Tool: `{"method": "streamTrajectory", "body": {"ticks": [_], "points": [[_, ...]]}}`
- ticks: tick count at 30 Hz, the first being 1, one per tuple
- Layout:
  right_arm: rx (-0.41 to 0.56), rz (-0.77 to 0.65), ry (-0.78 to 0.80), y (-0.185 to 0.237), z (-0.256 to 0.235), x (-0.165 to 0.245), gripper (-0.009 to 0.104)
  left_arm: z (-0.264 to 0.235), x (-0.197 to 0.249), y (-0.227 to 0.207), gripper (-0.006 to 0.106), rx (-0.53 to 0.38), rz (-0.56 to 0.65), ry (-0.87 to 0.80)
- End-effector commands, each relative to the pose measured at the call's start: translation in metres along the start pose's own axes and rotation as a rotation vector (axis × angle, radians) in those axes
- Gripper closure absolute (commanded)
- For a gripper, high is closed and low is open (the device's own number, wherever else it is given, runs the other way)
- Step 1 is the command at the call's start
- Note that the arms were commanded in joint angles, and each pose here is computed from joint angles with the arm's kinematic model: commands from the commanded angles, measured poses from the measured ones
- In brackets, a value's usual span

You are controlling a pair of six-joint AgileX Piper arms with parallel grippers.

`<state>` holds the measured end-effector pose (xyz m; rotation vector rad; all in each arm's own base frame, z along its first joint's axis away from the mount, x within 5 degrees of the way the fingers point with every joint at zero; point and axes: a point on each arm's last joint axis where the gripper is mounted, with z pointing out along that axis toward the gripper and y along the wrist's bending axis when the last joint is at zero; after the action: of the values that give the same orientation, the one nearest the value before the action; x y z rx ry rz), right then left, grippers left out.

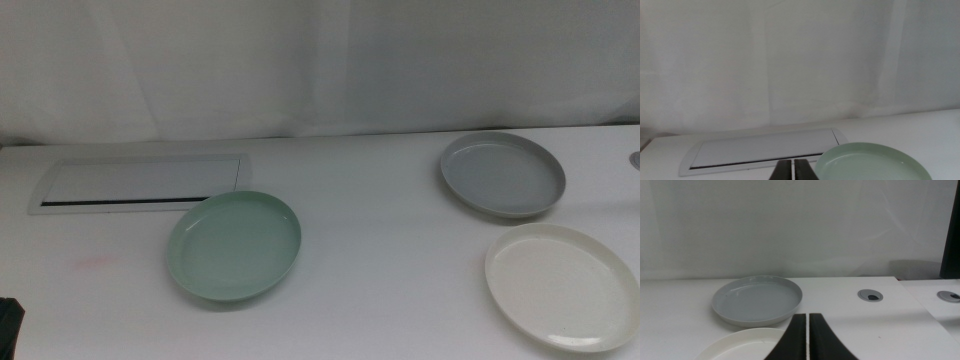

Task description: Stack the three bowls on top of each other.

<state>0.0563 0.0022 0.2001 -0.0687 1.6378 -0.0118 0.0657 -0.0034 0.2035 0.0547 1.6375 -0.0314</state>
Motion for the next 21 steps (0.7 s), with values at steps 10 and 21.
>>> {"method": "streamTrajectory", "body": {"ticks": [10, 21], "points": [[-0.003, 0.032, 0.000, 0.0007, -0.0001, 0.0114, 0.098, 0.0008, 0.0107, -0.0005, 0.102, 0.003, -0.007, 0.005], [-0.003, 0.028, 0.001, 0.0007, -0.0001, 0.0115, 0.098, 0.0009, 0.0076, -0.0008, 0.009, 0.008, -0.075, -0.028]]}}
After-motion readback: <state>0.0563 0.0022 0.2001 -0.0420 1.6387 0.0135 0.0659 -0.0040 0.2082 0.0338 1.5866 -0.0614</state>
